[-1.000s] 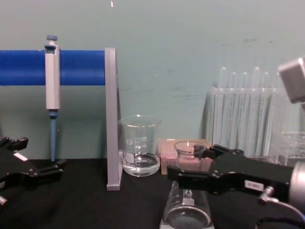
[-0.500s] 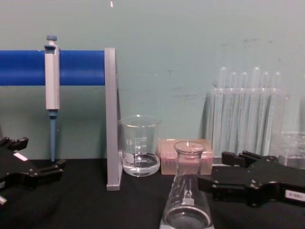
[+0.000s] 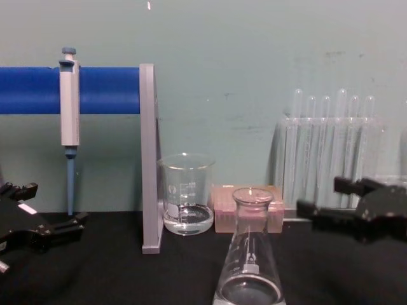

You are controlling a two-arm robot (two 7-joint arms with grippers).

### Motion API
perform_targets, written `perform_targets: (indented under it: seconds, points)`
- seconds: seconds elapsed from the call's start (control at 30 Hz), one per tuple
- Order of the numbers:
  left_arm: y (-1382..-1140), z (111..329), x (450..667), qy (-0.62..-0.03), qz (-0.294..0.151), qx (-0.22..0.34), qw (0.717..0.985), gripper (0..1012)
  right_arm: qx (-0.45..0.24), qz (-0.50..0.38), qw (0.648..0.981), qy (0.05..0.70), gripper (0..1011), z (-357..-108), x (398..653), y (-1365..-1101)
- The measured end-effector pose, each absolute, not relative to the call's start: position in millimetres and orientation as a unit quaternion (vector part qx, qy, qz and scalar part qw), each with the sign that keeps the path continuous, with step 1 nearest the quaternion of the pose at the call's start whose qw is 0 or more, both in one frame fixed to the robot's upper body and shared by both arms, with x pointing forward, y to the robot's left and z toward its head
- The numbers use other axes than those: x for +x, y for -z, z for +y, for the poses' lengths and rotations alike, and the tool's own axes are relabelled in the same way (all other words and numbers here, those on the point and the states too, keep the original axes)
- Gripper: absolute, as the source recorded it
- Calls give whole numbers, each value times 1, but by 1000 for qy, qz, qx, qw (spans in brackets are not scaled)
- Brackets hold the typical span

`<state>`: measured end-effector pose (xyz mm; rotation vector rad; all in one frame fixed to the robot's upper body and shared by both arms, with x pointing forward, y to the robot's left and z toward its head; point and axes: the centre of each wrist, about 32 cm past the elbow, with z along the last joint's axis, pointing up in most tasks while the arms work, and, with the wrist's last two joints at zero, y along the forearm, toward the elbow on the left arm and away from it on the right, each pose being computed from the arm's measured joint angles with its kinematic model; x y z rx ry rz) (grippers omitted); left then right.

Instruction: Grasp the erlenmeyer flask with one hand, shake it three times, then place it back.

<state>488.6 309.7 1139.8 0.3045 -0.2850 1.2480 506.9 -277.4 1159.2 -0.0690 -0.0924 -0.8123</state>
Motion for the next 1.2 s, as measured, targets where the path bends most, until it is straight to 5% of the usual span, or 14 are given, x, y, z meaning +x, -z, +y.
perform_targets:
  seconds: [0.4,1.2]
  points:
    - [-1140,310,489,-580,-132,142,791,1001,13,-35,847,530,1003,-254,512,-1152]
    - [-1140,310,489,-580,-132,142,791,1001,-29,-2,818,575,1002,-238,520,-1127]
